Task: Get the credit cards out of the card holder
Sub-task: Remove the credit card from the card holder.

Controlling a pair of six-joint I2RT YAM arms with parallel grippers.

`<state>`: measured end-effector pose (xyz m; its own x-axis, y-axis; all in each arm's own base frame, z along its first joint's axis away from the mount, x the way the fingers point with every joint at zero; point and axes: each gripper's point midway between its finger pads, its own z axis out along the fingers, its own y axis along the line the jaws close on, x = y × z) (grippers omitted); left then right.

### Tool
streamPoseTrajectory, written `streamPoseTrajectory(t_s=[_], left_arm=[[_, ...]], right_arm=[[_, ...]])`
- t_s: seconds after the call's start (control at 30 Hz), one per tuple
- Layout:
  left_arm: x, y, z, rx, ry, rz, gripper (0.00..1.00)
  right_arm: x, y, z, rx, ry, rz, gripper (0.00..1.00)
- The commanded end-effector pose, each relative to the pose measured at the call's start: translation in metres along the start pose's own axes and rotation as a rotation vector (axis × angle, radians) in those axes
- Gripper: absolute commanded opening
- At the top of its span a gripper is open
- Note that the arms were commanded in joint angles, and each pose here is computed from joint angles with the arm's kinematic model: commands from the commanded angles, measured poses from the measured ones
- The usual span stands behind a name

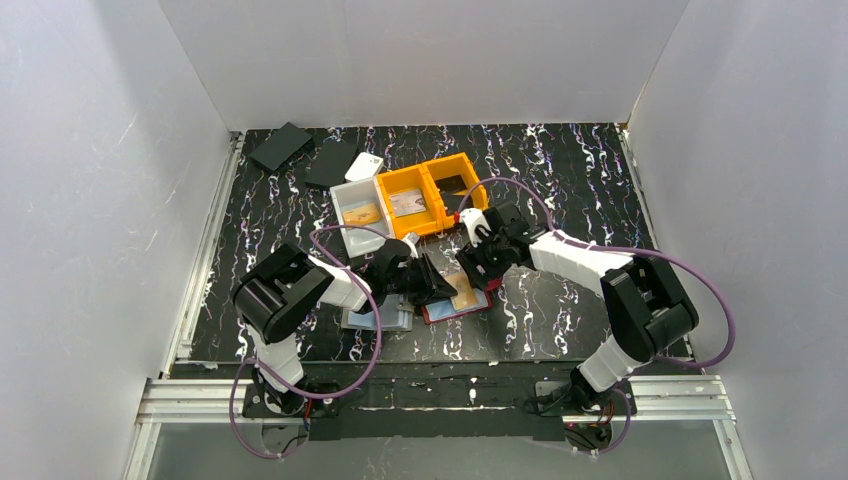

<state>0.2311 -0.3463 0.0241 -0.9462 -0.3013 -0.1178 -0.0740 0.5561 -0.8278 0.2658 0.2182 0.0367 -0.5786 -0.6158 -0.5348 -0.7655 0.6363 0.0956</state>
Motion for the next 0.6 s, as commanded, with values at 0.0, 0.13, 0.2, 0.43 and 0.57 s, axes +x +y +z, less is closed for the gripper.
streamPoseTrajectory(t_s=[0.0,0.13,0.2,0.43,0.57], left_arm=[[0.0002,0.0073,0.006,-0.035,-0.001,0.001,0.24],[0.0006,0.0069,0.0065,-0.032,0.001,-0.001,0.22],[0.0001,0.006,0.0062,-0.028,-0.001,-0.001,0.21],[0.0002,0.0073,0.006,-0.029,-0.004,-0.006,0.15],[0.0014,0.011,0.0053,-0.035,-0.004,-0.01,0.08]], right_arm=[[0.0231,0.031,0.0203,-0.103,0.089,-0.036,0.88],[0.0238,0.0304,0.0207,-0.093,0.093,-0.04,0.93],[0.0252,0.0287,0.0221,-0.082,0.101,-0.03,0.92],[0.0216,0.0302,0.0207,-0.081,0.087,0.008,0.58],[0.018,0.0286,0.0164,-0.084,0.068,0.02,0.6]])
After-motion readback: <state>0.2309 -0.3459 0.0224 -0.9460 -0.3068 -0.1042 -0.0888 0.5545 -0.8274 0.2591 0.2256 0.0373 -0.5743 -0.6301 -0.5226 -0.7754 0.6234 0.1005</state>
